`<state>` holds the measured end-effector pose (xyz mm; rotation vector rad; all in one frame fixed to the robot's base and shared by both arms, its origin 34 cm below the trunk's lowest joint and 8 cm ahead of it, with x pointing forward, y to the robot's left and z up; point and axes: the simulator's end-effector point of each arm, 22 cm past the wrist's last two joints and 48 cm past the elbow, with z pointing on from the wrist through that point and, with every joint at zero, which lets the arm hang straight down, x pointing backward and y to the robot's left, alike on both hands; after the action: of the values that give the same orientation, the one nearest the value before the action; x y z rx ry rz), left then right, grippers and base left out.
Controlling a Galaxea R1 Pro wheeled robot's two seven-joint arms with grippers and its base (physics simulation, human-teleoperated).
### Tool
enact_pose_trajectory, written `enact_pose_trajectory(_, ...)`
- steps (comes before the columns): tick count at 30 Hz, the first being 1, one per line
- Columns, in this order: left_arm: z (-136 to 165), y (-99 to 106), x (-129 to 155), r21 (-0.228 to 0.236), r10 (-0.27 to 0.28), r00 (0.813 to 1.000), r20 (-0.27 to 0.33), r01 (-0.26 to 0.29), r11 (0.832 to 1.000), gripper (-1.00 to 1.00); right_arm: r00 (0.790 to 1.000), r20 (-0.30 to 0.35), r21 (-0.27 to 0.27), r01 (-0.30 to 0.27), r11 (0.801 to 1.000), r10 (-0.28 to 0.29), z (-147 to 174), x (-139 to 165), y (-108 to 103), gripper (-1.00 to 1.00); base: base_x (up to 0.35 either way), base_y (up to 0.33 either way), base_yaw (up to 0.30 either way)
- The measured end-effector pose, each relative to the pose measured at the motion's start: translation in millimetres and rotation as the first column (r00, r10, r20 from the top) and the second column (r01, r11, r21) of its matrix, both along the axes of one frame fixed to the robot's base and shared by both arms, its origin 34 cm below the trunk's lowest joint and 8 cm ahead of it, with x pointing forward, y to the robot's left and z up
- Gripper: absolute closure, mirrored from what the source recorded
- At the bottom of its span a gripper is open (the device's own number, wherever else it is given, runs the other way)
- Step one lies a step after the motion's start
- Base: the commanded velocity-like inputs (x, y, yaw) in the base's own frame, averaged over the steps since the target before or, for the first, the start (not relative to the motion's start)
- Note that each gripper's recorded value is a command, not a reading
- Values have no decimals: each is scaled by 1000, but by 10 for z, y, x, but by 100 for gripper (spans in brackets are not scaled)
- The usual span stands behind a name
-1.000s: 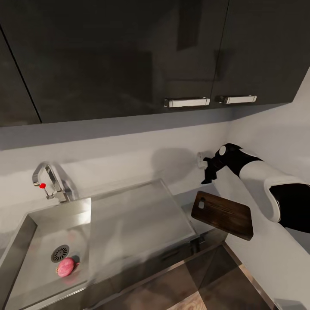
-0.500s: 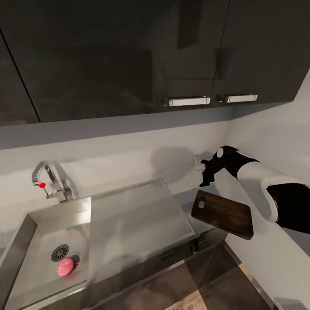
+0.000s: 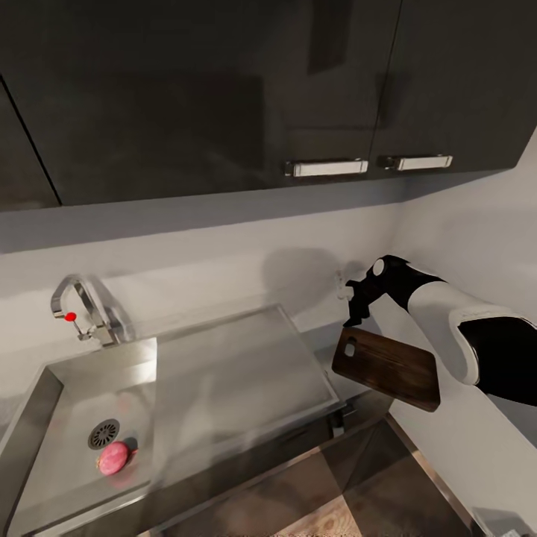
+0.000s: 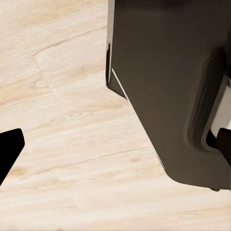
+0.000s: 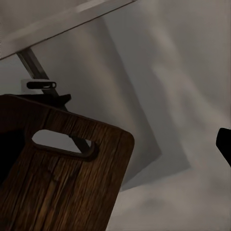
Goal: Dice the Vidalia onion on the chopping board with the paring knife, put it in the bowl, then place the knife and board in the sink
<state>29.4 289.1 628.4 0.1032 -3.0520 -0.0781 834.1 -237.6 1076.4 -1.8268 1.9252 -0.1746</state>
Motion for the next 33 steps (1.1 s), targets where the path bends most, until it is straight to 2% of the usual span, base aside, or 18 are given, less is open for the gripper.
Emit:
enact_pose_trajectory(12,16,-11,-73,-1,0,1000,-20,0,1000,-100,999,-41,-2,7,1000,-7,-212,-38,-53,-100,0,0,0)
enact_pose_trajectory(18,25,-13,-109,-2,0,1000,-29,0,1000,-100,999,-50,2,-17,1000,17,-296,-49,-44,-100,0,0,0)
enact_pose_trajectory(23,32,-12,-140,-1,0,999,-37,0,1000,-100,998,-57,-1,-13,1000,13,-355,-46,-103,-100,0,0,0)
enact_pose_trajectory(29,42,-10,-176,-1,0,999,-47,0,1000,-100,998,-66,-13,12,1000,-13,-426,-48,-348,-100,0,0,0)
enact_pose_trajectory(31,45,-11,-188,-1,0,999,-50,0,1000,-100,997,-67,-23,35,999,-37,-441,-52,-544,-100,0,0,0)
enact_pose_trajectory(33,48,-11,-200,-1,0,999,-54,0,1000,-100,997,-67,-25,42,999,-44,-456,-54,-643,-100,0,0,0)
